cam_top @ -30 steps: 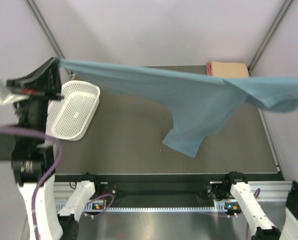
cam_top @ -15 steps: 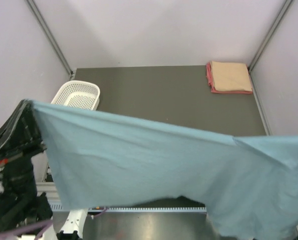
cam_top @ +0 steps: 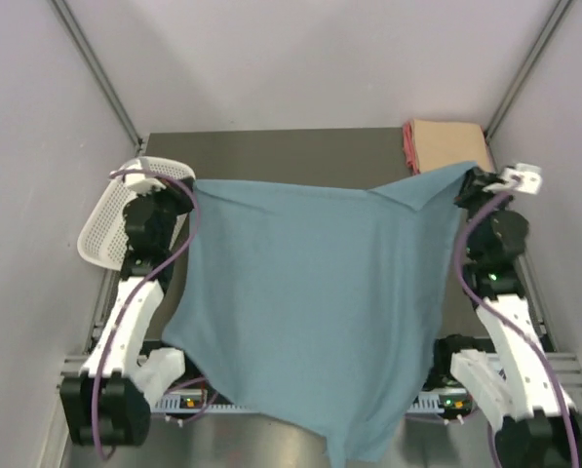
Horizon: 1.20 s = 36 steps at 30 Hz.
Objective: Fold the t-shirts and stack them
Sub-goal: Flatten the tshirt out
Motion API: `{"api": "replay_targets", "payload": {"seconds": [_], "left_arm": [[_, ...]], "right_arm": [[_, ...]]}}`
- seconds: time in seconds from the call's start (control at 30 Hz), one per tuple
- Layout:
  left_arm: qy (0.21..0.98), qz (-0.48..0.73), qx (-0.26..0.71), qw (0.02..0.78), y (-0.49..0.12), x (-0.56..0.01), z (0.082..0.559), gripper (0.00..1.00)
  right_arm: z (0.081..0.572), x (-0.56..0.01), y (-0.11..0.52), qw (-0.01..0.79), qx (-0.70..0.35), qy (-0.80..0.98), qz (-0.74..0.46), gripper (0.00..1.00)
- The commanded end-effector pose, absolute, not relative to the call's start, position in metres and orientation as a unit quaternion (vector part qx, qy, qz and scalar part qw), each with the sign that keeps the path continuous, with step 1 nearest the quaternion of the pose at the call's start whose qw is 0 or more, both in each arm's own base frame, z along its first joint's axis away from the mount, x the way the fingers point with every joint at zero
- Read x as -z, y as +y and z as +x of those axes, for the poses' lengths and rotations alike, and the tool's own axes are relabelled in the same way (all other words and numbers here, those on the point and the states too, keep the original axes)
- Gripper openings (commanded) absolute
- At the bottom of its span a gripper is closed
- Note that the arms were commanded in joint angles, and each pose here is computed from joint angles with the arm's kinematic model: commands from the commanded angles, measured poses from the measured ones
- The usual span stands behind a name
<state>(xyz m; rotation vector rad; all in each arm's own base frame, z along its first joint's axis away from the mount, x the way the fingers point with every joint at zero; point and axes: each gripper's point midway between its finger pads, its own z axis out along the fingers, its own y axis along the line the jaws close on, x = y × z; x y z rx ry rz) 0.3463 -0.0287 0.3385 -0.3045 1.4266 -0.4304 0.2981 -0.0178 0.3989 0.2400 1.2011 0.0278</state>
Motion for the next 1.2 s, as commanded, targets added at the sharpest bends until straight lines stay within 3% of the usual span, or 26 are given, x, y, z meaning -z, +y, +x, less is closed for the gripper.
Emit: {"api": "replay_targets", "payload": {"seconds": [0.0, 0.13, 0.17, 0.33, 0.57, 0.83, 1.17], "left_arm": [[0.629, -0.132, 0.192, 0.742, -0.031, -0.318, 0.382, 0.00], [0.719, -0.145, 0.162, 0.660, -0.032, -0.207, 0.445, 0.00], [0.721, -0.145, 0.162, 0.658, -0.034, -0.203, 0.458, 0.00], [0.759, -0.160, 0.162, 0.610, -0.039, -0.146, 0.505, 0.00], [0.759, -0.173, 0.122, 0.615, -0.027, -0.153, 0.559, 0.00], [0.770, -0.164, 0.118, 0.605, -0.030, -0.148, 0.602, 0.00], [0.805, -0.158, 0.111, 0.561, -0.032, -0.122, 0.613, 0.00]], "right_arm": [[0.336, -0.386, -0.021, 0.841, -0.008, 0.527, 0.125, 0.00], [0.387, -0.334, -0.024, 0.811, 0.034, 0.571, 0.128, 0.00], [0.405, -0.310, -0.023, 0.792, 0.041, 0.597, 0.125, 0.00], [0.458, -0.296, -0.020, 0.771, 0.059, 0.624, 0.110, 0.00], [0.536, -0.256, -0.009, 0.727, 0.062, 0.679, 0.082, 0.00], [0.586, -0.243, -0.002, 0.705, 0.070, 0.704, 0.049, 0.00], [0.595, -0.240, 0.012, 0.651, 0.036, 0.757, 0.040, 0.00]]}}
